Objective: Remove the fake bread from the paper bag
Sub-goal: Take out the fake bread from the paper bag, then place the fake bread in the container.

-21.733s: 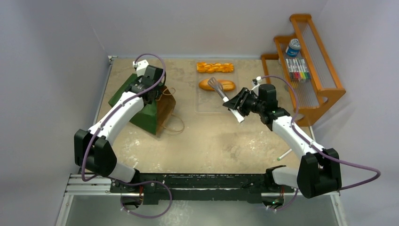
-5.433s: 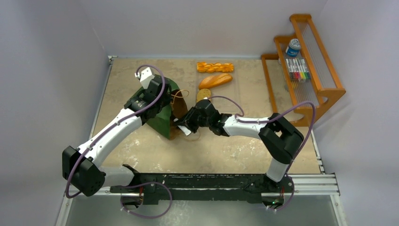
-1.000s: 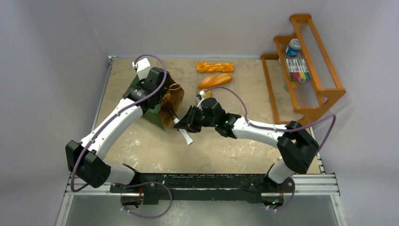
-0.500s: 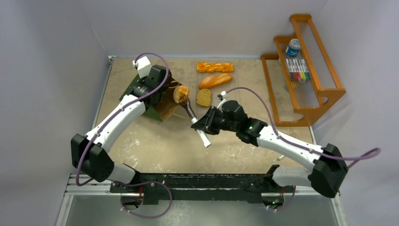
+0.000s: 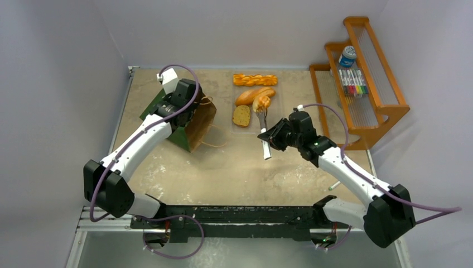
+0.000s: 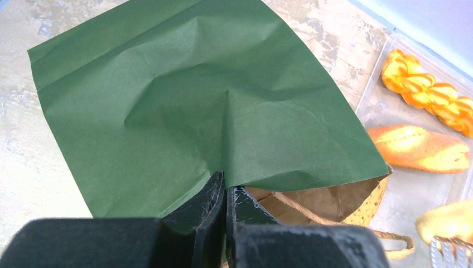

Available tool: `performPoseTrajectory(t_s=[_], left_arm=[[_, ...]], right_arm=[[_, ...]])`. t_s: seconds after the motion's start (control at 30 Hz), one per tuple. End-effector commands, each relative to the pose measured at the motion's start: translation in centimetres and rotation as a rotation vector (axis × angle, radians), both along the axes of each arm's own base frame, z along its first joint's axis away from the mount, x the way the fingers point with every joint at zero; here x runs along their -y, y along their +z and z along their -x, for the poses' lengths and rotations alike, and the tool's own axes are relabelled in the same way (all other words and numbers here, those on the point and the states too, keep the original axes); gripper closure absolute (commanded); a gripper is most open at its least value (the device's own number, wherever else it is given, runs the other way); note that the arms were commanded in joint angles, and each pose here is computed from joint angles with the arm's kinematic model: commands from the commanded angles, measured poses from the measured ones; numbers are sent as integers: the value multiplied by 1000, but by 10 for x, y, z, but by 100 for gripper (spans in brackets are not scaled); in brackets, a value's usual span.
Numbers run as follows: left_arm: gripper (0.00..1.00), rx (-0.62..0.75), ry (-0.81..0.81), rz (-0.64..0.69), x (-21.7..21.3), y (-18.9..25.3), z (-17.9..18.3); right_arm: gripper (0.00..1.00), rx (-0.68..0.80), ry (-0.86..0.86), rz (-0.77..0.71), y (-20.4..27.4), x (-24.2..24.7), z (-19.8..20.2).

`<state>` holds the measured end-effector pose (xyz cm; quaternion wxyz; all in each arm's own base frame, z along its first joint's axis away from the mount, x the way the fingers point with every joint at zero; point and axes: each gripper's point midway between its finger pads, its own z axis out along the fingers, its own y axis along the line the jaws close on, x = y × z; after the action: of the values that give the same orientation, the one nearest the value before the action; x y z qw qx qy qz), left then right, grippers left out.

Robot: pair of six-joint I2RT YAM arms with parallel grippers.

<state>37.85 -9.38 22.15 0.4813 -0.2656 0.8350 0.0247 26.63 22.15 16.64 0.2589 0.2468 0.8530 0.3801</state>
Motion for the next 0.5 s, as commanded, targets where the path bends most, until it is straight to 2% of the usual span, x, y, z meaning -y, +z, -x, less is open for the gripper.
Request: performPoseTrajectory(t_s=[0.0,0.17,0.47], left_arm=[[100,78,-10,35,-2,22,1],[100,84,-32,34,-2,26,5],[100,87,-49,30,-3,29,7]], right_arm=[[88,-7,7,7,-10,0,-10],[83,-43,-5,18,-27,-1,-18],[61,-54,6,27,-35,-7,-29]])
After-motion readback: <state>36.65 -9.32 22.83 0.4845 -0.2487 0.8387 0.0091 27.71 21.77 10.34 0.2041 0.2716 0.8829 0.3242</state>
